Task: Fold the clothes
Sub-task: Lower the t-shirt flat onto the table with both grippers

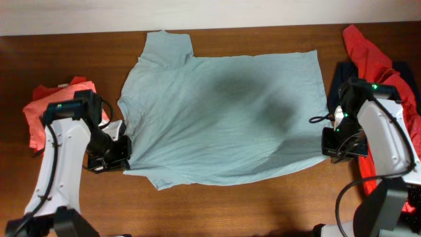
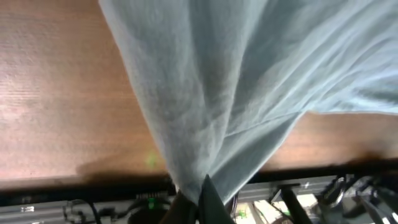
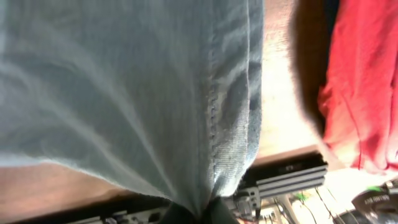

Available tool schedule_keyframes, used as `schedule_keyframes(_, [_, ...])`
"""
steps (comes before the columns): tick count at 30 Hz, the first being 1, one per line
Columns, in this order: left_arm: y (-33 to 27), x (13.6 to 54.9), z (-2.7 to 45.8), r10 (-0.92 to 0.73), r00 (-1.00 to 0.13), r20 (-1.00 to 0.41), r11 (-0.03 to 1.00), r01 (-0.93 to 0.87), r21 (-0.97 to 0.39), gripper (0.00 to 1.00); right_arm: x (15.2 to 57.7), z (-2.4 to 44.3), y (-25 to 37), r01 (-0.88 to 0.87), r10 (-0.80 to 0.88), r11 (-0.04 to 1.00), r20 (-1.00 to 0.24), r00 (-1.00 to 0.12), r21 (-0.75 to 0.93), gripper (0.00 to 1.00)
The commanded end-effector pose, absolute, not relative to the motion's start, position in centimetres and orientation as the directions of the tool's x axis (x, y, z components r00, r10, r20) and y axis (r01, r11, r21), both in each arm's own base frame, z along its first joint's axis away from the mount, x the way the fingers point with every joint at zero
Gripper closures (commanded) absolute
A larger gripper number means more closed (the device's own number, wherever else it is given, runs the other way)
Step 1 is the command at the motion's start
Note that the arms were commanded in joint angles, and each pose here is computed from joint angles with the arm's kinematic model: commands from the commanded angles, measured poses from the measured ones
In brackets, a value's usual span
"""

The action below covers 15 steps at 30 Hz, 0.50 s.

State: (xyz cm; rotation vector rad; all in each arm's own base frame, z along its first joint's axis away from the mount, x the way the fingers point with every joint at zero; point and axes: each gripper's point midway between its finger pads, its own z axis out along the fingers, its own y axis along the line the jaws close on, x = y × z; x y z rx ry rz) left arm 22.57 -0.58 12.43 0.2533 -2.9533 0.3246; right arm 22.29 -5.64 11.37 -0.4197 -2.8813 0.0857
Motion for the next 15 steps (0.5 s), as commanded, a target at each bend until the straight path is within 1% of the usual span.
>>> schedule_keyframes(1, [-0.6, 23.9, 13.0, -0.164, -0.983, 0.083, 0.960, -0.178, -0.216, 1.00, 23.0, 11.5, -5.7, 0.292, 0.303, 0.953, 0.173, -0.937, -0.082, 0.96])
schedule_keyframes(5, [-0.2, 26.9, 13.0, -0.188, -0.981, -0.039, 0.959, -0.175, -0.221, 1.00, 25.0, 11.2, -6.1, 0.296, 0.302, 0.952, 0.088, -0.949, -0.073, 0.96])
schedule_keyframes(6, [0.0, 28.3, 13.1, -0.188, -0.978, -0.096, 0.961, -0.163, -0.223, 1.00, 26.0, 11.1, -6.3, 0.299, 0.303, 0.952, 0.049, -0.952, -0.070, 0.96])
schedule_keyframes(9, [0.3, 30.4, 13.3, -0.189, -0.965, -0.179, 0.963, -0.147, -0.225, 0.98, 27.5, 11.1, -6.6, 0.303, 0.303, 0.951, -0.014, -0.953, -0.063, 0.96])
schedule_keyframes(11, [0.5, 31.5, 13.3, -0.204, -0.955, -0.214, 0.961, -0.155, -0.228, 0.98, 28.4, 11.0, -6.8, 0.306, 0.303, 0.950, -0.049, -0.952, -0.059, 0.95])
schedule_keyframes(15, [0.7, 32.8, 13.1, -0.242, -0.940, -0.239, 0.955, -0.186, -0.233, 0.98, 29.9, 10.7, -7.2, 0.308, 0.302, 0.950, -0.094, -0.949, -0.054, 0.95])
